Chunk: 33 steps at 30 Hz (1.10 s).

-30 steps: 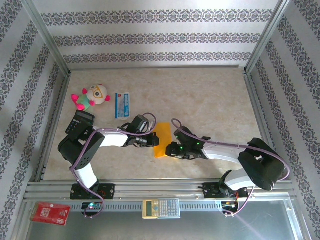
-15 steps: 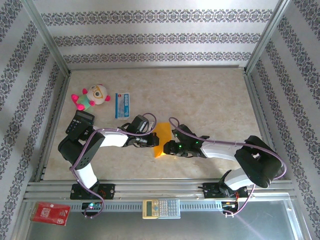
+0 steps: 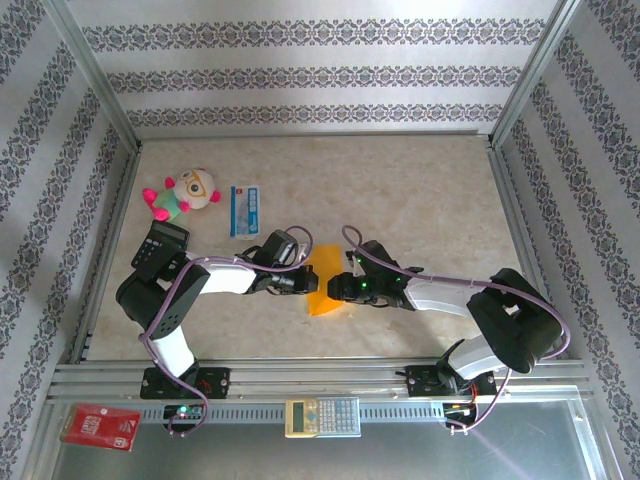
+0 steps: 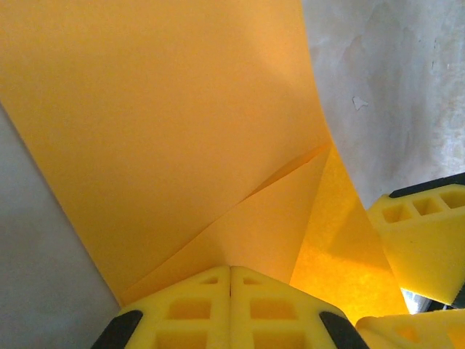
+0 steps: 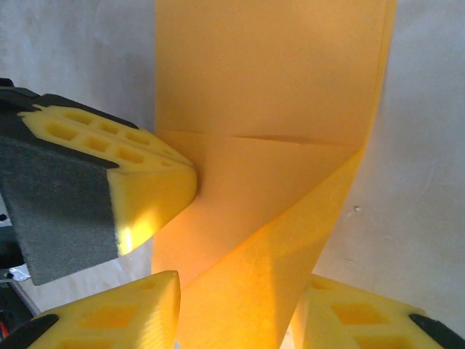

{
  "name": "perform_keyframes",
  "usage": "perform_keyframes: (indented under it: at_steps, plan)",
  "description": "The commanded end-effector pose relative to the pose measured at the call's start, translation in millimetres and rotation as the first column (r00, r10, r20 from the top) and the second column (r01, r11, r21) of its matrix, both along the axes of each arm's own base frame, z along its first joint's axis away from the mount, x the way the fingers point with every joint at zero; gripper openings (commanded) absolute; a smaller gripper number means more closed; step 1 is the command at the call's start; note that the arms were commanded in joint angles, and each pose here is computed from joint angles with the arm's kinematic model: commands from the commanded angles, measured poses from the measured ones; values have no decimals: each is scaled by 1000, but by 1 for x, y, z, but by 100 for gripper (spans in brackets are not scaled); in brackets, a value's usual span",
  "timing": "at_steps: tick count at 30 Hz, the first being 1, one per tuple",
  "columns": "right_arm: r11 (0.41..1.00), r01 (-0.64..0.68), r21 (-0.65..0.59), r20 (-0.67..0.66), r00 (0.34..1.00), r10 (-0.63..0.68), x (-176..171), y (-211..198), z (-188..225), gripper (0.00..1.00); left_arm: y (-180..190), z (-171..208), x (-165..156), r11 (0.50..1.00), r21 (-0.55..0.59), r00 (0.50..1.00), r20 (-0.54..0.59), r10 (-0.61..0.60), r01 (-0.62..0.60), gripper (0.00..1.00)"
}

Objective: Fold a paper plane with a square sheet of paper (pick it up from the middle)
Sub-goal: Turn over the paper at the center of the table.

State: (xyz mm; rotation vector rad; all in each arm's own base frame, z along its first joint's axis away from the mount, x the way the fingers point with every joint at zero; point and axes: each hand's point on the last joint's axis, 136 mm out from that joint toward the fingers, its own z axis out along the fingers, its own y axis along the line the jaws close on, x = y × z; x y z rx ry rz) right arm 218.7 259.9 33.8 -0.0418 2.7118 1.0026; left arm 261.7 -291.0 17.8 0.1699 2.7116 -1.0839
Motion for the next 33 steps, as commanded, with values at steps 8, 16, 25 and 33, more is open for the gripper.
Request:
perform_keyframes:
  at_steps: [8, 16, 25, 33]
  plan:
    - [984, 132, 116, -42, 991, -128, -12, -1, 5, 37, 22, -31, -18, 994, 109, 996, -92, 9, 1, 0]
    - [973, 208, 103, -17, 978, -208, -19, -8, 3, 27, 23, -32, -18, 994, 114, 996, -92, 9, 2, 0]
    - [966, 251, 69, -1, 968, -251, -24, -17, -6, 12, 21, -30, -17, 994, 107, 996, -89, 9, 1, 0]
    - [969, 245, 37, 39, 968, -247, -20, -22, -5, 0, 0, 3, -2, 1000, -13, 998, -56, 12, -12, 26]
